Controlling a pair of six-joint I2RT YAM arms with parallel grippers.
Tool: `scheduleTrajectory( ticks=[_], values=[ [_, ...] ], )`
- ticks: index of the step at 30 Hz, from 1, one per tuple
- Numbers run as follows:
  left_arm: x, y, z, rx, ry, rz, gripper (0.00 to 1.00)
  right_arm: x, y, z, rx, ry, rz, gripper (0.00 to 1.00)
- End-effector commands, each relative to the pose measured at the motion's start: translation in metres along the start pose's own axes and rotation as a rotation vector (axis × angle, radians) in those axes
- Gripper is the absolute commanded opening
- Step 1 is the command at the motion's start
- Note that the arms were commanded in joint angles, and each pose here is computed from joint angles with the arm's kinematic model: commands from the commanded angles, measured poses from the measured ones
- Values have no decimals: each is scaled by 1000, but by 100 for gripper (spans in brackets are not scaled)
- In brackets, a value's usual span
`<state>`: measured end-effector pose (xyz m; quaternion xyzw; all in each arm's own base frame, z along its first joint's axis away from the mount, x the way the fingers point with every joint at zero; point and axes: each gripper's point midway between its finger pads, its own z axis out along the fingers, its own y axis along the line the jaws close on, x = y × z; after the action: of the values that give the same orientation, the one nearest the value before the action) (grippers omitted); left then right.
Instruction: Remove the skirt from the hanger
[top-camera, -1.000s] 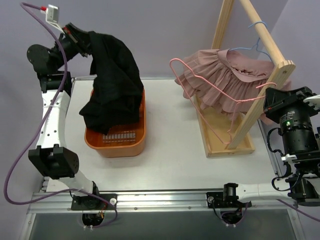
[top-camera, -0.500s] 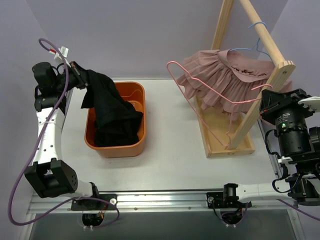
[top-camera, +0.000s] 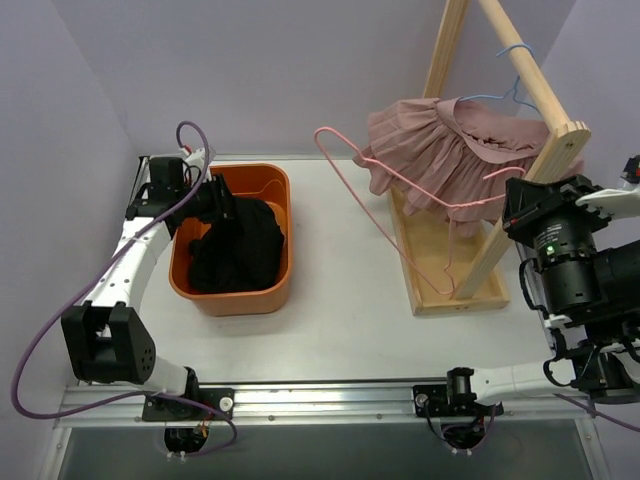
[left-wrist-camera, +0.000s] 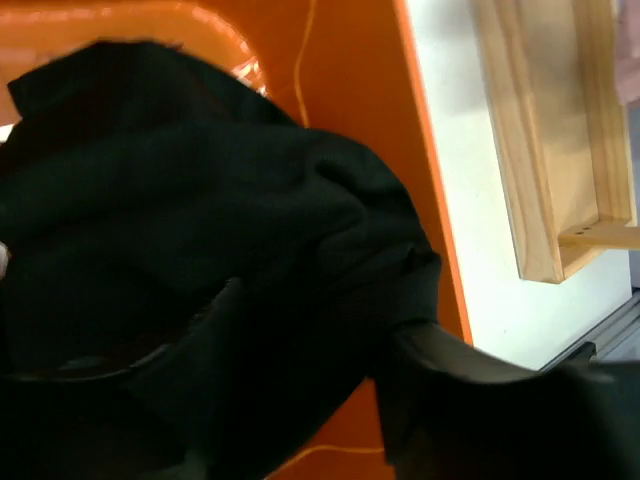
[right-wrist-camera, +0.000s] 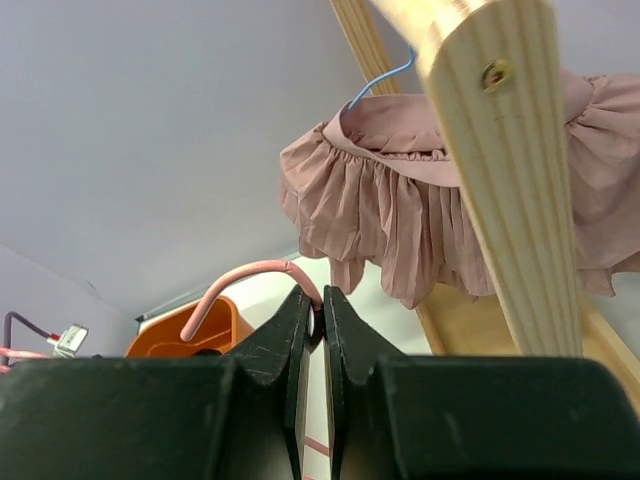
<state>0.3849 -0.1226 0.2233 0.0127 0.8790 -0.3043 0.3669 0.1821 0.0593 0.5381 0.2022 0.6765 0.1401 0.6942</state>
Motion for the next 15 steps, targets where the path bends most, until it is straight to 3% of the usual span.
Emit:
scheduleTrajectory(
  ticks=[1, 3, 4, 6, 8, 9, 11, 12, 15],
  values=[
    [-5, 3, -15, -94, -37, 56, 64, 14, 13, -2, 15, 9, -20, 0],
    [-18, -3, -31, -123, -113, 77, 88, 23, 19, -2, 0, 8, -32, 0],
    [-28, -18, -54, -118, -192, 108, 94, 27, 22, -2, -6, 9, -40, 0],
    [-48, -53, -95, -76, -364, 172, 94, 36, 29, -2, -27, 14, -58, 0],
    [-45, -73, -111, -21, -443, 203, 94, 42, 32, -3, -43, 20, -73, 0],
    [-52, -103, -136, 85, -541, 246, 94, 47, 39, -4, -60, 27, -63, 0],
    [-39, -124, -138, 224, -555, 261, 94, 48, 40, -4, -67, 32, -73, 0],
    [-40, -165, -158, 438, -607, 333, 94, 54, 49, -5, -82, 42, -52, 0],
    [-29, -197, -164, 655, -659, 359, 94, 56, 56, -6, -109, 60, -35, 0]
  ],
)
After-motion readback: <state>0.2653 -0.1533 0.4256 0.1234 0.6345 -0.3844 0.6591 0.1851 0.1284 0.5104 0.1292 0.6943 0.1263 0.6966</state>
